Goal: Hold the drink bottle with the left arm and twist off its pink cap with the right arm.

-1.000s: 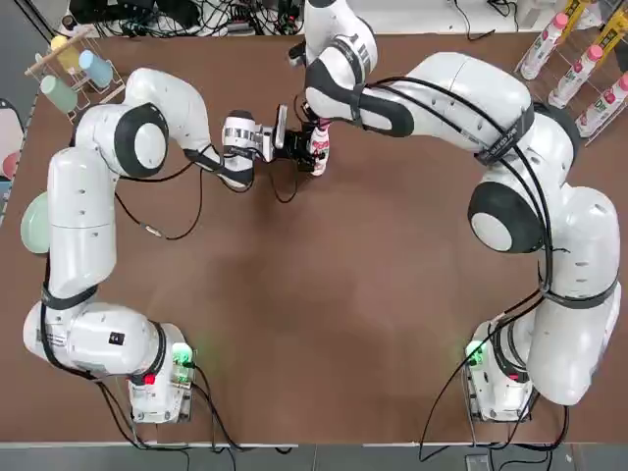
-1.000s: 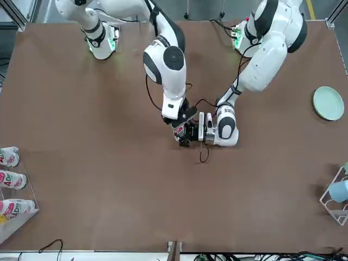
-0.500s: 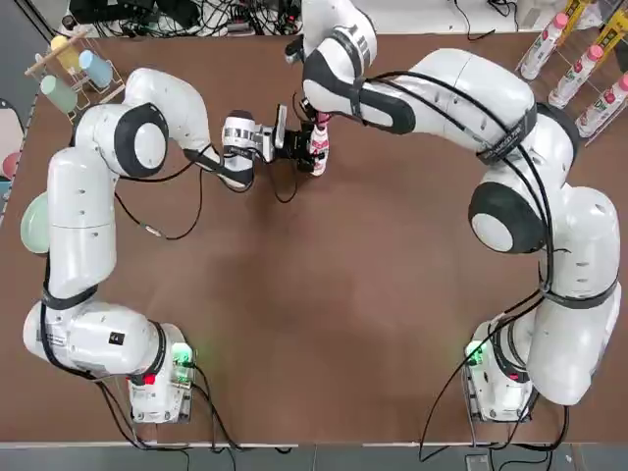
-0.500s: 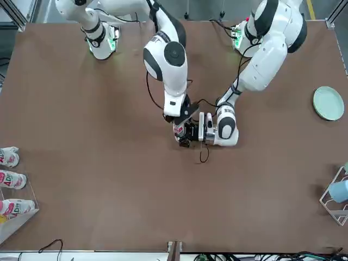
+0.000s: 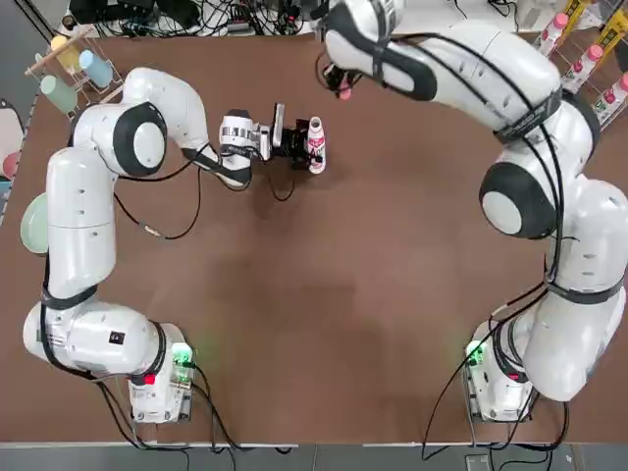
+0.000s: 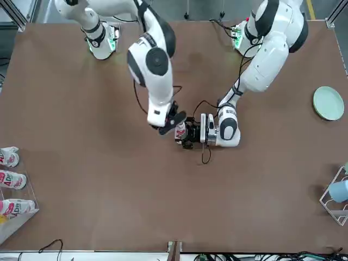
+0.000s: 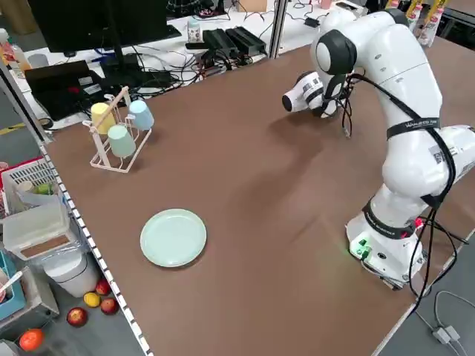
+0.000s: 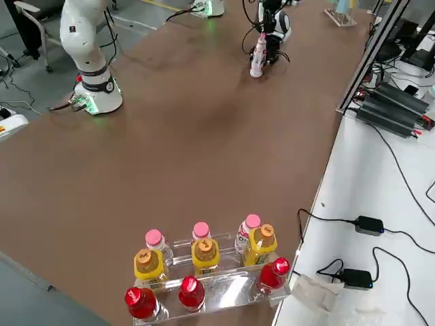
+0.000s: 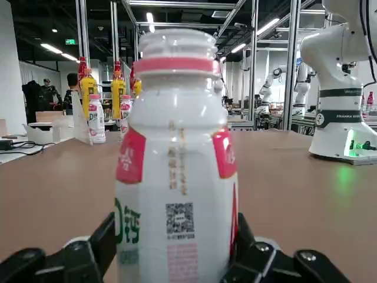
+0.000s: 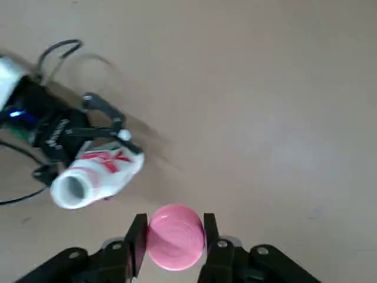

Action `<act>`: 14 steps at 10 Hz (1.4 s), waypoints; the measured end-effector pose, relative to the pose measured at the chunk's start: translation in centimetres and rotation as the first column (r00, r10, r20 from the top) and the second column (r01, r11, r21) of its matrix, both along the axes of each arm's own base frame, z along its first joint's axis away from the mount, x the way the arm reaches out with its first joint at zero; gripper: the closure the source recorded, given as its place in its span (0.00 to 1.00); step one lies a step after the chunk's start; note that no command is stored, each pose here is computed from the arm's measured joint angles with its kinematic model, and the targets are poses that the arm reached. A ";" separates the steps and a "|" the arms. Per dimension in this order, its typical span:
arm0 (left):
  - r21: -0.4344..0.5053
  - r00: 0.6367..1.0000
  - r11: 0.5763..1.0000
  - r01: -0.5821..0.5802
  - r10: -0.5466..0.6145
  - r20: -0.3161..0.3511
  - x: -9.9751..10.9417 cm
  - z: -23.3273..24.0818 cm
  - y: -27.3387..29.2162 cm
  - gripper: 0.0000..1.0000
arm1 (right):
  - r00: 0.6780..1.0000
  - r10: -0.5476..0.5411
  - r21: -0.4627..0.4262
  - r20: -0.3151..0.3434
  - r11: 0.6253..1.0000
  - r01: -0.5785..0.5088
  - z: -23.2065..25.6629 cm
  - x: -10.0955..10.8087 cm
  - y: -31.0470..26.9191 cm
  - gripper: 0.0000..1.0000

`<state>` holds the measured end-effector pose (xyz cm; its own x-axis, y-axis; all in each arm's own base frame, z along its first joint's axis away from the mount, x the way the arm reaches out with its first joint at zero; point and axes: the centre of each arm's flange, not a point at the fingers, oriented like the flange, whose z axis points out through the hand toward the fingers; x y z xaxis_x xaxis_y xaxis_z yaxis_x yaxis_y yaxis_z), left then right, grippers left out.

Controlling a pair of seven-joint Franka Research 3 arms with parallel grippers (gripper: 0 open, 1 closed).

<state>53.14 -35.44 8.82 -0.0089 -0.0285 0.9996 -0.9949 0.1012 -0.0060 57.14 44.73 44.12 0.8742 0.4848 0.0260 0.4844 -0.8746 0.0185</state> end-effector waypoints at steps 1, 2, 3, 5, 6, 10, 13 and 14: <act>0.005 1.000 1.000 -0.005 0.005 0.005 0.3 0.1 0.3 0.01 | 0.999 -0.037 -0.004 -0.006 0.999 0.037 -0.3 1.8 -2.6 0.57; 0.013 1.000 1.000 -0.010 0.010 0.009 0.5 0.2 0.9 0.00 | 0.998 -0.066 -0.009 -0.010 0.998 0.066 -1.0 3.3 -4.9 0.57; 0.021 1.000 1.000 -0.014 0.014 0.011 0.5 0.4 1.5 0.00 | 0.997 -0.082 -0.008 -0.007 0.997 0.082 -2.2 4.5 -6.8 0.57; 0.047 1.000 0.999 -0.026 0.025 0.014 0.6 0.8 3.3 0.00 | 0.994 -0.104 0.012 0.024 0.995 0.104 -6.5 6.0 -9.7 0.57; 0.059 0.999 0.998 -0.031 0.030 0.020 0.9 1.2 4.6 0.00 | 0.993 -0.112 0.021 0.039 0.994 0.111 -9.2 6.1 -10.6 0.57; 0.134 0.995 0.989 -0.069 0.059 0.078 3.1 3.2 14.5 0.00 | 0.993 -0.110 0.028 0.045 0.994 0.109 -15.5 4.1 -11.6 0.57; 0.283 0.993 0.952 -0.112 0.098 0.061 5.7 7.9 28.1 0.00 | 0.992 -0.118 0.028 0.037 0.993 0.117 -16.3 3.0 -10.4 0.46; 0.364 0.996 0.928 -0.084 0.076 0.037 6.0 9.1 31.9 0.00 | 0.992 -0.119 0.029 0.038 0.993 0.118 -16.3 3.0 -10.4 0.34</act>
<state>59.14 -3.53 17.96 -0.0133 -0.3928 0.9195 -0.9998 0.0208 -0.0055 60.15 34.30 27.81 0.9236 0.3761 0.0738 0.3764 -0.9264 0.0114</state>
